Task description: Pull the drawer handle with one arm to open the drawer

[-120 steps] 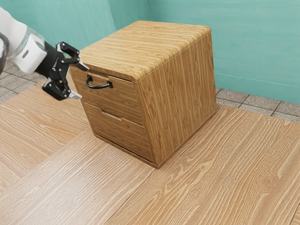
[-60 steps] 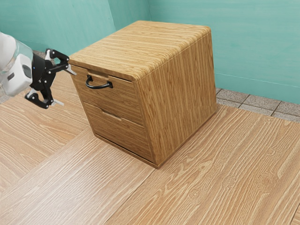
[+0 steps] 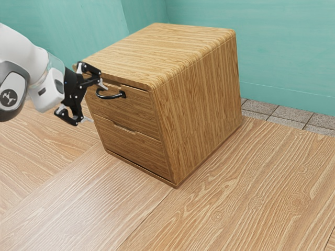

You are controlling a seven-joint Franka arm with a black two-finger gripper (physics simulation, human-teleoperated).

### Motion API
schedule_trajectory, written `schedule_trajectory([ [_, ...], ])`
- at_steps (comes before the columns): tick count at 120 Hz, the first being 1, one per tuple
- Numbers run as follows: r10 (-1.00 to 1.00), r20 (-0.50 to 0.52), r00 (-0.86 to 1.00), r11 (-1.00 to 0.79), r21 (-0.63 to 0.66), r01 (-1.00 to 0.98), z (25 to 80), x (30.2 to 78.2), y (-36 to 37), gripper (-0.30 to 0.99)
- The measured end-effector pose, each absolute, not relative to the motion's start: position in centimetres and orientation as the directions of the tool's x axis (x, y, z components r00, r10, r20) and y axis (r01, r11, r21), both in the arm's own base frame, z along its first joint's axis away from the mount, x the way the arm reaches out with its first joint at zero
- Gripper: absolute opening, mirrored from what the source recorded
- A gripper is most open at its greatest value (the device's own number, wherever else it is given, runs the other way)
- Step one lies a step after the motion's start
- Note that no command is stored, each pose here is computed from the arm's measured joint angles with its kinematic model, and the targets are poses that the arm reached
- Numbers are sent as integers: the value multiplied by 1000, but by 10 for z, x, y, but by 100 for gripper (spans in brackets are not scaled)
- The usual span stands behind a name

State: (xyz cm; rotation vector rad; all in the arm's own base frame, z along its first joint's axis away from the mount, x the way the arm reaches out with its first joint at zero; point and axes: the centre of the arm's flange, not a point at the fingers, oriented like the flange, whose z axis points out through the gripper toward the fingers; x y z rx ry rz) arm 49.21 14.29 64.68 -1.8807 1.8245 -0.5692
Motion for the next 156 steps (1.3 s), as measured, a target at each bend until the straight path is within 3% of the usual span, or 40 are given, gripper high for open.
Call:
schedule_trajectory([
  [57,-999,-12,30,-18,-561,-828,630,490,144,70],
  [147,-997,75,38,-74,-574,-815,629,412,191,71],
  [156,-996,77,34,-72,-582,-810,632,406,194,64],
])
